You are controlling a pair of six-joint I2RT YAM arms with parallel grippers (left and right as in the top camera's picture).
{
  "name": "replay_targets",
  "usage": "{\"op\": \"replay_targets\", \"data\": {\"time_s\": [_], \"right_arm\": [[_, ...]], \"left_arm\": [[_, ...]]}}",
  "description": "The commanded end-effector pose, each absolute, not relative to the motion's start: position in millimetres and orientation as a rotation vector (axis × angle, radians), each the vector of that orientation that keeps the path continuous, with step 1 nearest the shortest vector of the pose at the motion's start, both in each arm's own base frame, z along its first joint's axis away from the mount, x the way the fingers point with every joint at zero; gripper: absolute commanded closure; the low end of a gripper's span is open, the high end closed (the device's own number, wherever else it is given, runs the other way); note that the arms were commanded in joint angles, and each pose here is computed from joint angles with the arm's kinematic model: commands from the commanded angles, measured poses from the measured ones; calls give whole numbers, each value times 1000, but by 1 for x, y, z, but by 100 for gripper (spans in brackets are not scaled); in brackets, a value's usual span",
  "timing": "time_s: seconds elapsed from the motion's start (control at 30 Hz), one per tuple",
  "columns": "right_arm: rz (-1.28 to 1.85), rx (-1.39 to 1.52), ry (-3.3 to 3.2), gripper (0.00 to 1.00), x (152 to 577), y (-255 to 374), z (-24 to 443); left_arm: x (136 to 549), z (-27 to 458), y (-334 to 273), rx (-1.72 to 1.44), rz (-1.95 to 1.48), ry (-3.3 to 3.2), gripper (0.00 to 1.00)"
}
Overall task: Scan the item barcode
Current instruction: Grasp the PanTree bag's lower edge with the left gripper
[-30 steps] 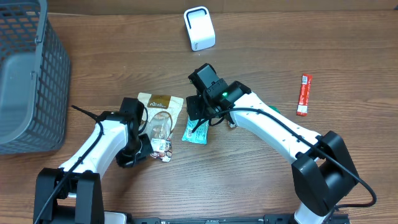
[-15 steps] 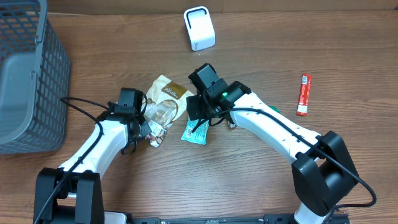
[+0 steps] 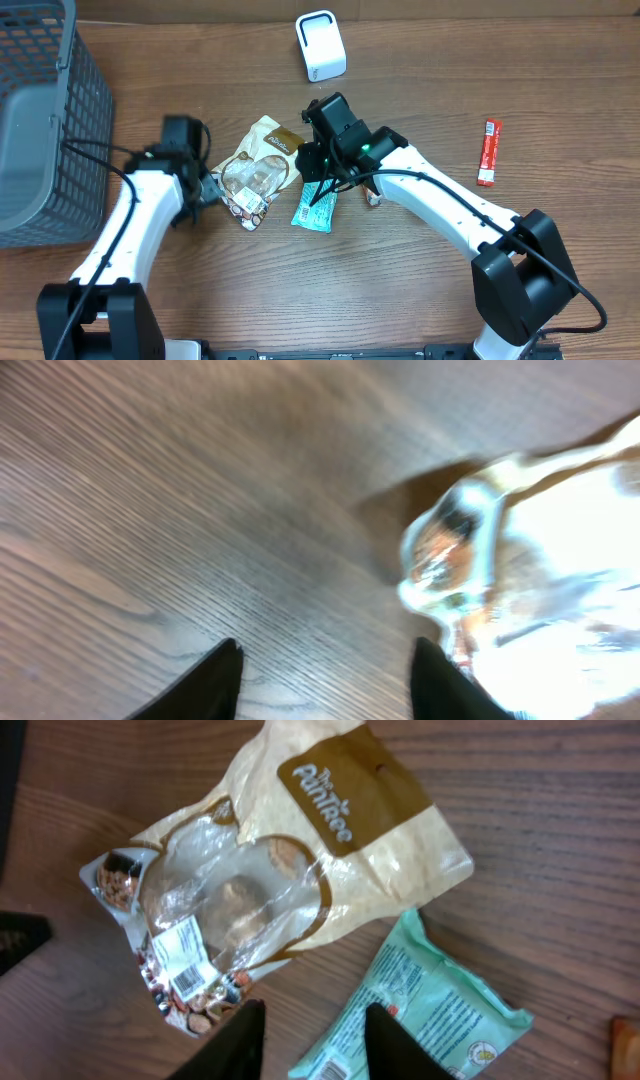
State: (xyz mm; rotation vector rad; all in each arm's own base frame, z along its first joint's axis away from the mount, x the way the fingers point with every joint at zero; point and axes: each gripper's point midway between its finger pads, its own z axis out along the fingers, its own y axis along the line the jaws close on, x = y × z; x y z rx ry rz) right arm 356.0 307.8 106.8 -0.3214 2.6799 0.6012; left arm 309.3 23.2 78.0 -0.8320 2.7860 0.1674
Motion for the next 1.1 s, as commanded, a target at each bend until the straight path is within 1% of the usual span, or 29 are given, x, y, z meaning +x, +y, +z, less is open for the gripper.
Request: {"op": "replay_targets", "data": {"time_s": [0.0, 0.03, 0.07, 0.2, 0.3, 0.53, 0.73, 1.07], "right_arm": [[621, -332, 2662, 70, 361, 316, 111], [621, -342, 2665, 71, 360, 319, 107], [620, -350, 2670, 73, 358, 322, 102], [601, -361, 2711, 79, 357, 329, 73], [580, -361, 2747, 82, 357, 328, 55], [483, -340, 2781, 82, 357, 316, 41], [373, -334, 2872, 82, 341, 296, 31], [110, -316, 2948, 81, 329, 259, 21]], "left_arm": [[321, 94, 12, -789, 62, 2788, 45], [321, 94, 8, -788, 24, 2798, 42], [320, 92, 4, -787, 1, 2808, 42], [313, 84, -5, -788, -68, 2849, 41], [309, 76, -6, -792, -70, 2868, 41], [303, 66, -6, -779, -61, 2891, 40], [308, 67, -6, -698, -62, 2889, 39], [313, 68, -6, -689, -69, 2870, 36]]}}
